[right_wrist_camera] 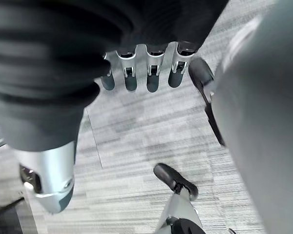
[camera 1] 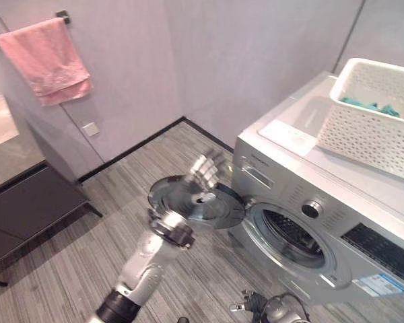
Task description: Grab the laundry basket,head to the washer,open it,put in the laundry and shut it.
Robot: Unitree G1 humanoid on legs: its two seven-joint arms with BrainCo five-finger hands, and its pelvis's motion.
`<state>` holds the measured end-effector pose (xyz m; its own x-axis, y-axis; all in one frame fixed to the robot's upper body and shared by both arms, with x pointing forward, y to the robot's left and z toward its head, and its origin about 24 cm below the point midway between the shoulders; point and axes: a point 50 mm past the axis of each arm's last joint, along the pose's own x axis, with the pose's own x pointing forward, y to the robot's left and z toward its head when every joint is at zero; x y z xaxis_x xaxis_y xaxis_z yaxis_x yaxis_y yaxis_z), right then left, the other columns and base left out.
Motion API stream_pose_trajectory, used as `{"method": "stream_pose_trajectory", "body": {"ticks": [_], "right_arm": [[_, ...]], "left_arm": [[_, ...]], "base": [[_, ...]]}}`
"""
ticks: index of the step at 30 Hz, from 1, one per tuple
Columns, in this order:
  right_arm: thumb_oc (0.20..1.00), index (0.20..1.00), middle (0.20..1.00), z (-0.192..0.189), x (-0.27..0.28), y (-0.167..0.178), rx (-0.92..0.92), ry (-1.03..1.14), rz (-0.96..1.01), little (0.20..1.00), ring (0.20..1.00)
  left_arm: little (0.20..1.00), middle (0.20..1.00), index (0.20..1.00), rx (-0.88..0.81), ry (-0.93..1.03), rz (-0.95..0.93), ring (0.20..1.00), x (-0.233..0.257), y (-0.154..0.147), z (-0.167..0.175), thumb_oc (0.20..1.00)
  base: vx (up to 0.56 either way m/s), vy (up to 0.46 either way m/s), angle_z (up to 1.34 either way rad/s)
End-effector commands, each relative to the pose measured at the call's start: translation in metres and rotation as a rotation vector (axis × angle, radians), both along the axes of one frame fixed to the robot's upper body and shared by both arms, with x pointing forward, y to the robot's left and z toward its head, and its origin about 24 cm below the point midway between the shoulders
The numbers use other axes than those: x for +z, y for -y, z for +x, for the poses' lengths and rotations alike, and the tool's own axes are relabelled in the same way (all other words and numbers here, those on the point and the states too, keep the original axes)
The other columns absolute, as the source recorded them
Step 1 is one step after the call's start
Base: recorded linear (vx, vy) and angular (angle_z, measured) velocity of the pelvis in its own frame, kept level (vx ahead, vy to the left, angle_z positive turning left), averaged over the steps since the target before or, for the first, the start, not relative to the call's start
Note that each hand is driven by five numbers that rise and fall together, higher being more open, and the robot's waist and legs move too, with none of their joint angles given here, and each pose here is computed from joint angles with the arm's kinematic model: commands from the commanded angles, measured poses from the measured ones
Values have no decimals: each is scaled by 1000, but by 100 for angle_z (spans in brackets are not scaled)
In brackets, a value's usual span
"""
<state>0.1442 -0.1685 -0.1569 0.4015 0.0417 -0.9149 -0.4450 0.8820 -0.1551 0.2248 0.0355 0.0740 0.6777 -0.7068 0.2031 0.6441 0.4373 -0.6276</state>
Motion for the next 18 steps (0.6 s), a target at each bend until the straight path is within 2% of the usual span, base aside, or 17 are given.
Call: {"method": "stream_pose_trajectory", "body": {"ticks": [1,2,5,6,7,9,12,13,14,16,18], "right_arm": [[1000,1000,1000,4,1,4,10,-6,-44,1000,1000],[1000,1000,1000,-1,0,15,-36,-18,-69,1000,1000],[1000,1000,1000,-1,2,33,-114,10,-77,1000,1000],[1000,1000,1000,0,3,33,-116,11,-77,1000,1000],[1000,1000,1000,11,7,33,-108,50,-76,1000,1000],[1000,1000,1000,35,15,16,-91,130,-68,1000,1000],[1000,1000,1000,14,4,4,-61,67,-65,1000,1000],[1000,1000,1000,14,4,3,-61,67,-64,1000,1000],[1000,1000,1000,6,2,3,-34,58,-64,1000,1000],[1000,1000,1000,3,2,8,-27,58,-72,1000,1000],[1000,1000,1000,3,2,9,-28,58,-74,1000,1000]], "left_arm": [[1000,1000,1000,7,152,13,1000,27,-21,7,1000],[1000,1000,1000,53,262,337,1000,4,-34,12,1000],[1000,1000,1000,203,744,802,1000,14,-54,22,1000],[1000,1000,1000,204,749,802,1000,14,-53,22,1000],[1000,1000,1000,105,813,896,1000,3,-44,21,1000],[1000,1000,1000,72,787,1014,1000,-18,-46,24,1000],[1000,1000,1000,52,983,1267,1000,-35,-61,22,1000],[1000,1000,1000,53,986,1268,1000,-36,-60,22,1000],[1000,1000,1000,-11,879,1420,1000,-77,-67,23,1000],[1000,1000,1000,-2,832,1526,1000,-93,-73,30,1000],[1000,1000,1000,-1,834,1524,1000,-94,-72,30,1000]], "base": [[41,32,0],[29,21,4],[11,5,0],[0,0,0],[0,0,0],[11,9,-3],[27,23,-13],[13,35,-8],[5,39,-2],[26,31,-5],[1,4,-7]]}}
